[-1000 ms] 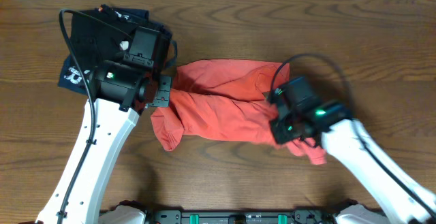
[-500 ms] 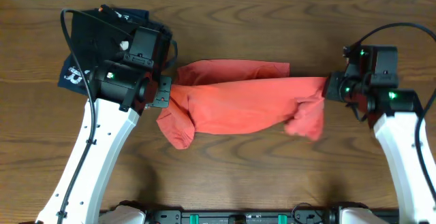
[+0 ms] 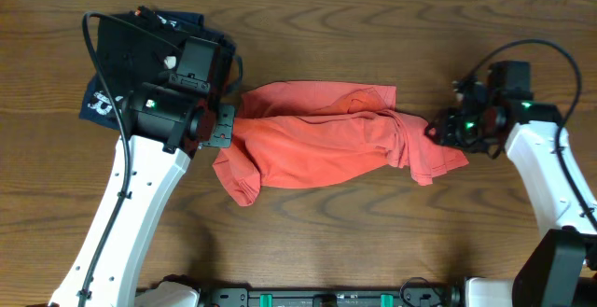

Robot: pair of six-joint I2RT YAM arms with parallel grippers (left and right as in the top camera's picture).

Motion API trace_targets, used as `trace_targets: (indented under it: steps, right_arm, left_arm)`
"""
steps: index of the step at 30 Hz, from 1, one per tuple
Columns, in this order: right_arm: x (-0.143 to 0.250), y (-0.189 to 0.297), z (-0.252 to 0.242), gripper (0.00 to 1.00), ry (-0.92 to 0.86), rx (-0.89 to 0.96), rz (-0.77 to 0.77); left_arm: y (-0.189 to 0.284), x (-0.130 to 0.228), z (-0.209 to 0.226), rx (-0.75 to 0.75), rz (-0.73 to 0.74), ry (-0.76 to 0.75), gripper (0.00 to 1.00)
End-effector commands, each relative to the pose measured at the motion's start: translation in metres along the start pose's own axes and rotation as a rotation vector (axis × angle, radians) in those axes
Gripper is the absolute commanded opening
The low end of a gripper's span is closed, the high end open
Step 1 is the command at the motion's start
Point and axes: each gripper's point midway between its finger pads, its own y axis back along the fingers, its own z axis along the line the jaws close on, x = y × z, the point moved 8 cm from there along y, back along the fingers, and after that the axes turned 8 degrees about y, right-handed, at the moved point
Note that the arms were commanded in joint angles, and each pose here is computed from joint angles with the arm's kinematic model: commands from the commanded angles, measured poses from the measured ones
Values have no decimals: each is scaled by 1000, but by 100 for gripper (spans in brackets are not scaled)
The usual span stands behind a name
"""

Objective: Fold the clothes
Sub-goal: 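Lift and stretch the t-shirt between both grippers, pulling right outward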

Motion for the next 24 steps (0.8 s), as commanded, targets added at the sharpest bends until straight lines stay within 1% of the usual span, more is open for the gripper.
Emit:
trace_targets:
  steps: [1,4,6,8,10,13,15,16,17,18,21,24]
  right_arm:
    - [17,-15,25,41,97,-72,75]
    - [39,-35,39,40,165,-63,139]
    - [47,-46,41,41,192,-32,153]
    - [53,-55,39,41,175,33,142]
    - [53,-65,36,44,143,94,90]
    - [44,-75,39,43,153,77,-22]
    - [36,-78,42,32,163,64,-86]
    - [33,-78,42,21,164,68,-105]
    - [32,-77,41,7,157,78,-111]
    - [30,-74,40,1,152,90,-119]
    - [26,-53,39,1,130,111,-108]
    - [14,1,40,1,87,132,-131]
  left_arm:
    - [6,0,5,-9,-19,5,6]
    - [6,0,5,-9,-19,5,6]
    - [6,0,5,-9,-19,5,6]
    - [6,0,5,-8,-20,6,6]
    - [6,0,5,-7,-23,7,6]
    - [6,0,5,-7,-23,7,6]
    - [6,0,5,-7,-23,7,6]
    - [6,0,5,-7,-22,6,6]
    - [6,0,5,-7,-22,6,6]
    - [6,0,5,-7,-22,6,6]
    - [6,1,5,-10,-15,4,6]
    - [6,2,5,-12,-11,2,6]
